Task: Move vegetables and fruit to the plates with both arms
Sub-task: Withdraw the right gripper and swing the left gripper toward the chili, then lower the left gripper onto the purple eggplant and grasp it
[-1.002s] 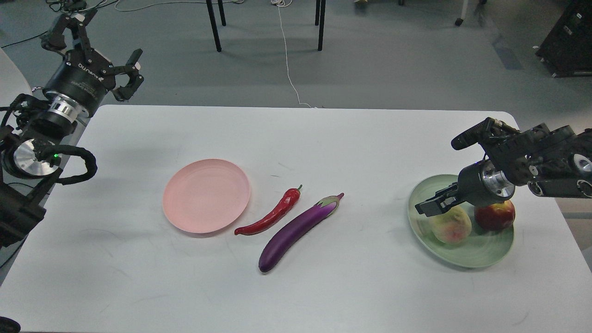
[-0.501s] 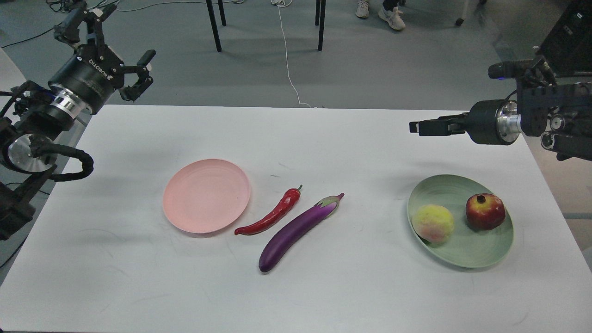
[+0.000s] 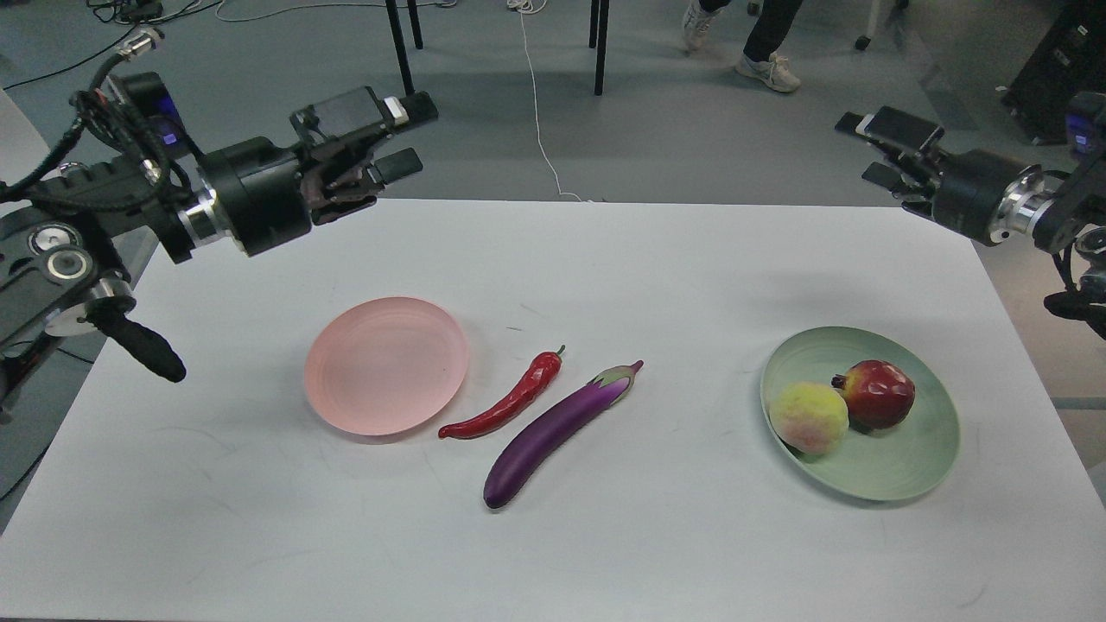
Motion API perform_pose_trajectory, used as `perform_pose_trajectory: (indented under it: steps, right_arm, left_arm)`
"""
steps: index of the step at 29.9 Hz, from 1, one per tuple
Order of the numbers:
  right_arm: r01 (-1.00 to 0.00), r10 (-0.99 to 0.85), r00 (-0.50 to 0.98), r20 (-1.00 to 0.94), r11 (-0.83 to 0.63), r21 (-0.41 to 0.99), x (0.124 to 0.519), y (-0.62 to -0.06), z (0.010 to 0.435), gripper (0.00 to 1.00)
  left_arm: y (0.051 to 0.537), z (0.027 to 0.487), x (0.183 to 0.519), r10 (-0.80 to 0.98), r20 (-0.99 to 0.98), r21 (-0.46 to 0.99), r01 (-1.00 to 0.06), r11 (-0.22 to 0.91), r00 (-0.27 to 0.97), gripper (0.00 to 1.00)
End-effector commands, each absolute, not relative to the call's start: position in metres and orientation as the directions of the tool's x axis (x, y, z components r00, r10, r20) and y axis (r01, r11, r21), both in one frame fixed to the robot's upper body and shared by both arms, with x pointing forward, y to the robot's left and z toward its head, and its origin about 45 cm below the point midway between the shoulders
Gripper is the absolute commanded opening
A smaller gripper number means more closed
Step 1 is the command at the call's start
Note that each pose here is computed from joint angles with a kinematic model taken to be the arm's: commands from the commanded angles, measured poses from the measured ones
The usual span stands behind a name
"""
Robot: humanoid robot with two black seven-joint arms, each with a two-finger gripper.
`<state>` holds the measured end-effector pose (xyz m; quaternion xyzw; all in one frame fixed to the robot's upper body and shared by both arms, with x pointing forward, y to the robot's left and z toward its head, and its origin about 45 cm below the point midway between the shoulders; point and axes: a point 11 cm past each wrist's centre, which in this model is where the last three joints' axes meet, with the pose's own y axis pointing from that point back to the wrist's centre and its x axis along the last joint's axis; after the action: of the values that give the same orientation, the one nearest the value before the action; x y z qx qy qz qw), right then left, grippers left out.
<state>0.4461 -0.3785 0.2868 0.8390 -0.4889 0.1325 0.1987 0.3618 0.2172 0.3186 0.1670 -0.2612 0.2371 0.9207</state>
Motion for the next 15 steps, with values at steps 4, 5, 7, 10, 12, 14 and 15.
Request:
perform_pose_trajectory:
  steps: [4,5,7,10,12,14,15]
  right_arm:
    - [-0.935,-0.932,0.355,0.069,-0.354,0.027,0.447,-0.396,0.295,0.98]
    - [-0.941,-0.941,0.338,0.019,-0.338,0.008,0.447,-0.399,0.295,0.98]
    - [-0.953,-0.95,0.302,-0.082,-0.301,-0.02,0.444,-0.408,0.292,0.98]
    - [-0.964,-0.939,0.267,-0.215,-0.263,-0.048,0.435,-0.42,0.281,0.98]
    - [-0.968,-0.926,0.25,-0.283,-0.243,-0.058,0.427,-0.426,0.271,0.98]
    - [-0.971,-0.91,0.24,-0.339,-0.23,-0.072,0.418,-0.433,0.262,0.98]
    - [-0.975,-0.908,0.22,-0.356,-0.208,-0.073,0.412,-0.439,0.256,0.98]
  left_arm:
    - [0.17,0.261,0.331,-0.085,0.771,0.42,-0.403,0.813,0.632,0.94]
    - [0.167,0.254,0.329,-0.13,0.782,0.443,-0.397,0.804,0.609,0.94]
    - [0.159,0.238,0.322,-0.238,0.795,0.499,-0.378,0.78,0.558,0.94]
    - [0.143,0.215,0.312,-0.385,0.799,0.563,-0.351,0.748,0.461,0.94]
    - [0.133,0.205,0.306,-0.451,0.797,0.586,-0.338,0.736,0.401,0.94]
    - [0.127,0.19,0.299,-0.509,0.778,0.62,-0.32,0.716,0.367,0.94]
    - [0.125,0.182,0.296,-0.527,0.765,0.636,-0.305,0.709,0.371,0.93]
